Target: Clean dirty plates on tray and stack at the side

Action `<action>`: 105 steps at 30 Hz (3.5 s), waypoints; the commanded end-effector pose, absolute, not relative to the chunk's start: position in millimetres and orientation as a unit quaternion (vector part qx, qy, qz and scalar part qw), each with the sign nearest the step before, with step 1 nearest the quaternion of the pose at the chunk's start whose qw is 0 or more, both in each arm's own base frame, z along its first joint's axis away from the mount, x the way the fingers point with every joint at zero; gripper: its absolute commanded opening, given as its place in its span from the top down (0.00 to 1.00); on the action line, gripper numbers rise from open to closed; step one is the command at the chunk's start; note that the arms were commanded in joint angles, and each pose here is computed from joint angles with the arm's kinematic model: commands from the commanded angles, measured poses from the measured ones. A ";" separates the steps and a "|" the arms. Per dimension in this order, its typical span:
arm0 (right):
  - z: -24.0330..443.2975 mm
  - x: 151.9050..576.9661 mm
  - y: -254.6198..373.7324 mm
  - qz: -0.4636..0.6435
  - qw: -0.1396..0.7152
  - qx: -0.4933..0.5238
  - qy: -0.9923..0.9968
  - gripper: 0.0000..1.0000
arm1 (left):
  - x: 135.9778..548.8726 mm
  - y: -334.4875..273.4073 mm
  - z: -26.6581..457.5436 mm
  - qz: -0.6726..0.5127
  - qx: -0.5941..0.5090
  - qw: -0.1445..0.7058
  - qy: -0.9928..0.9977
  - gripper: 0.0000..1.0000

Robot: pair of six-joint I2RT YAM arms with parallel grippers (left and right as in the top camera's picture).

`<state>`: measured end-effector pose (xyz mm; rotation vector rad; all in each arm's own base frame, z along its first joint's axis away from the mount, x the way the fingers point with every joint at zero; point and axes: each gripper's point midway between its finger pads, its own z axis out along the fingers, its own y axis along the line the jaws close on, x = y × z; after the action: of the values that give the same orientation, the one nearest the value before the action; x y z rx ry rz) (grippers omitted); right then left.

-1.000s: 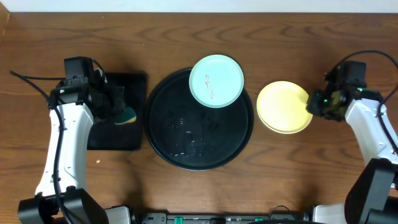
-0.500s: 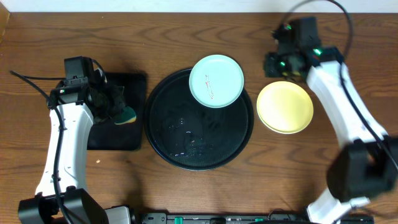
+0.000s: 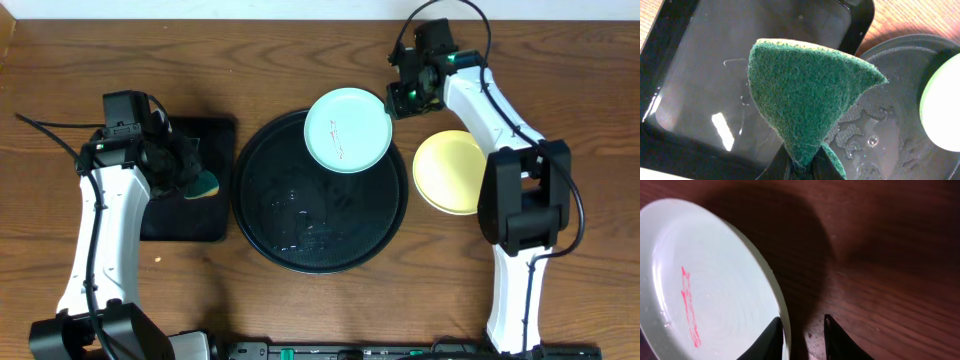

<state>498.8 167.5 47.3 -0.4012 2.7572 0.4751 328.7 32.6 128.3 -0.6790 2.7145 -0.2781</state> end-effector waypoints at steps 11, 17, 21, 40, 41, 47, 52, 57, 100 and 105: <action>45.9 496.4 184.4 0.204 0.149 -0.167 0.953 0.96 | 334.0 35.9 137.6 -0.094 -0.234 0.180 0.951 0.93; 40.3 484.7 188.2 0.207 0.127 -0.169 0.955 0.99 | 334.0 35.9 137.6 -0.094 -0.234 0.180 0.951 0.93; 37.4 480.0 190.5 0.208 0.119 -0.167 0.957 0.99 | 334.0 35.9 137.6 -0.094 -0.234 0.180 0.951 0.93; 28.9 387.3 237.6 0.195 -0.033 -0.148 0.969 0.99 | 333.5 32.8 137.3 -0.095 -0.230 0.178 0.952 0.93; 25.8 384.2 238.5 0.194 -0.037 -0.149 0.969 0.99 | 333.6 30.7 137.2 -0.095 -0.227 0.178 0.953 0.93; 1.7 367.7 241.5 0.190 -0.052 -0.148 0.969 0.99 | 334.9 10.5 136.8 -0.092 -0.196 0.176 0.960 0.92; -13.4 360.9 243.4 0.188 -0.054 -0.142 0.970 0.99 | 335.3 -20.7 136.5 -0.095 -0.152 0.173 0.968 0.93; -14.0 361.2 244.1 0.188 -0.052 -0.143 0.970 0.99 | 344.0 -60.2 129.2 -0.109 -0.114 0.174 0.972 0.93; -14.4 360.6 244.7 0.185 -0.052 -0.145 0.971 0.99 | 395.0 -146.9 37.7 0.016 0.022 0.226 0.974 0.92; -14.4 360.6 244.7 0.185 -0.052 -0.145 0.971 0.99 | 378.7 -138.5 30.8 0.034 0.022 0.190 0.981 0.93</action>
<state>381.6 240.5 2.6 -0.4423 3.0868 0.6259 376.8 -151.4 31.7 0.0628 2.7515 -0.0069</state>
